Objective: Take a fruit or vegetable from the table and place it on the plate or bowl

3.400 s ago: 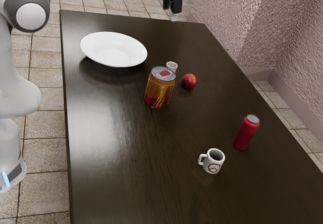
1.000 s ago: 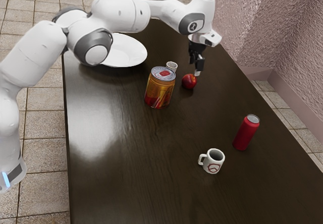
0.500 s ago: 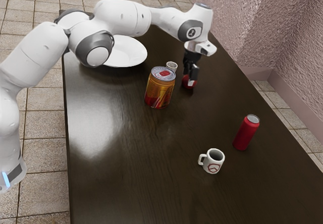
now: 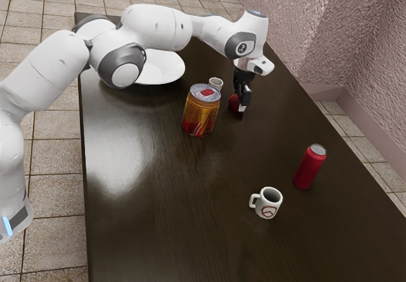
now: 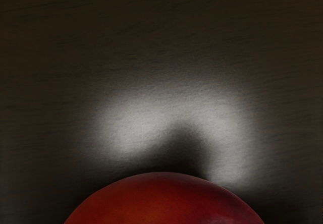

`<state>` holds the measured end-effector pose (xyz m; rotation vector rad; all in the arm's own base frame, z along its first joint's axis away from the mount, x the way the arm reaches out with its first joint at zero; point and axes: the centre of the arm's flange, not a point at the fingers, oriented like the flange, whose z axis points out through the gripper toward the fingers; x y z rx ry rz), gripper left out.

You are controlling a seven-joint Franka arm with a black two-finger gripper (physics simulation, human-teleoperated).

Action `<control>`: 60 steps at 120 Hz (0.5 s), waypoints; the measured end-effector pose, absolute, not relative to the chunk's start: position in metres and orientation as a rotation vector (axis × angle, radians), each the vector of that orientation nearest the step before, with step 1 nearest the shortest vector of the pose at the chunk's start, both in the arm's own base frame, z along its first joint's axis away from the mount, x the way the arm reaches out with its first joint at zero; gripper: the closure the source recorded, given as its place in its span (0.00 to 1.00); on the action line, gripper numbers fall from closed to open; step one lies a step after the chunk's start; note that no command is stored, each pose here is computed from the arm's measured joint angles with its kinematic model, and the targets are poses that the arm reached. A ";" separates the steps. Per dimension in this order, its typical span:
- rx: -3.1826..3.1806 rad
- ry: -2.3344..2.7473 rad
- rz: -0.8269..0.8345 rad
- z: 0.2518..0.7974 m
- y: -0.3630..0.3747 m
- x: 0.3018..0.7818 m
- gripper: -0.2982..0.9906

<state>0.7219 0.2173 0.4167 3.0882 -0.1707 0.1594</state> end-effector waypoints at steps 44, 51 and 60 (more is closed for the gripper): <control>3.115 -0.165 0.164 0.431 0.223 0.718 0.58; 3.126 -0.158 0.163 0.445 0.227 0.712 0.58; 3.141 -0.146 0.181 0.476 0.232 0.702 0.57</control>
